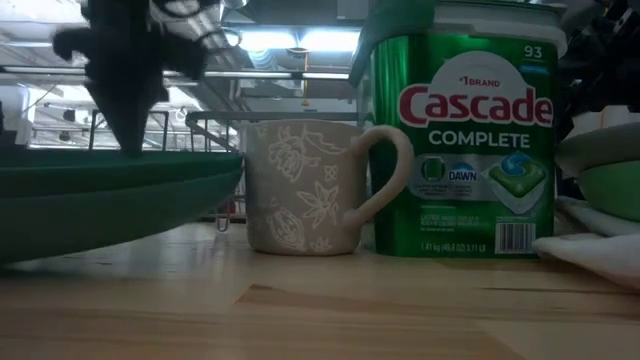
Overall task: Sort dishes
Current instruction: Put the green plate in the dish rack
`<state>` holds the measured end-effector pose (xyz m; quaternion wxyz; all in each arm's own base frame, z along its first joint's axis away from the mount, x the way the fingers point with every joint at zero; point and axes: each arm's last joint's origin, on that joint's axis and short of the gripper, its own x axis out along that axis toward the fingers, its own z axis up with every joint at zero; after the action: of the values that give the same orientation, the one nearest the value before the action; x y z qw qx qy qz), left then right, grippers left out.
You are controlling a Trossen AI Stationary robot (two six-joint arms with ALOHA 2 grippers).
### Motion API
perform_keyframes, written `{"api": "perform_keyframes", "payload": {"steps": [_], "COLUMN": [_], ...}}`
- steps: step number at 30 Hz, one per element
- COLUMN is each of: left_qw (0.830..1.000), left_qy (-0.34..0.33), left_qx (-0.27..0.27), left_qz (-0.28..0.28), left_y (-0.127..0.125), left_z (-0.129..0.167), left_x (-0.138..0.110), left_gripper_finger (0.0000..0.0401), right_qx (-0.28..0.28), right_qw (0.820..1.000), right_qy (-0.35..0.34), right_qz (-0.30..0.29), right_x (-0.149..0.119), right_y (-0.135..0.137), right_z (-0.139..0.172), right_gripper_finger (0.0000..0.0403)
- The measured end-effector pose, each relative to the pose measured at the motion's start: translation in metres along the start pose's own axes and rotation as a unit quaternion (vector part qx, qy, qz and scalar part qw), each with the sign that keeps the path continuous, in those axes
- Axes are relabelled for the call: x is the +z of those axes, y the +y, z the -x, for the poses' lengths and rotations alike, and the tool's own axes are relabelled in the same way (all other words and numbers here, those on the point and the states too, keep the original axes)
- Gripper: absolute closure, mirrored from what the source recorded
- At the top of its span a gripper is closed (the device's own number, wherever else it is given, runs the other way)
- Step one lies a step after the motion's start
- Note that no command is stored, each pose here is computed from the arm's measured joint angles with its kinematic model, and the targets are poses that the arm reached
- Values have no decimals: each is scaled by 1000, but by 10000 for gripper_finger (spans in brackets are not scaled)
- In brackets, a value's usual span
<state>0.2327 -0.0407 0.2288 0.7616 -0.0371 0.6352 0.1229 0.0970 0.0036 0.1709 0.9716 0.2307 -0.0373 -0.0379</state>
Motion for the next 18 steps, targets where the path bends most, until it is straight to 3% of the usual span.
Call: {"api": "perform_keyframes", "payload": {"steps": [3, 11, 18], "left_qw": [999, 996, 985], "left_qy": [-17, -35, -80], "left_qx": [-2, 55, 139], "left_qz": [-37, -69, -69], "left_y": [-7, -14, -20], "left_z": [10, 22, 26], "left_x": [3, -1, -6], "left_gripper_finger": [401, 401, 401], "right_qx": [0, 0, 0], "right_qw": [1000, 1000, 1000], "right_qy": [0, 0, 1], "right_qz": [0, 0, 0], "right_x": [0, 0, 0], "right_y": [0, 0, 0], "right_z": [0, 0, 0], "right_gripper_finger": [230, 230, 230]}}
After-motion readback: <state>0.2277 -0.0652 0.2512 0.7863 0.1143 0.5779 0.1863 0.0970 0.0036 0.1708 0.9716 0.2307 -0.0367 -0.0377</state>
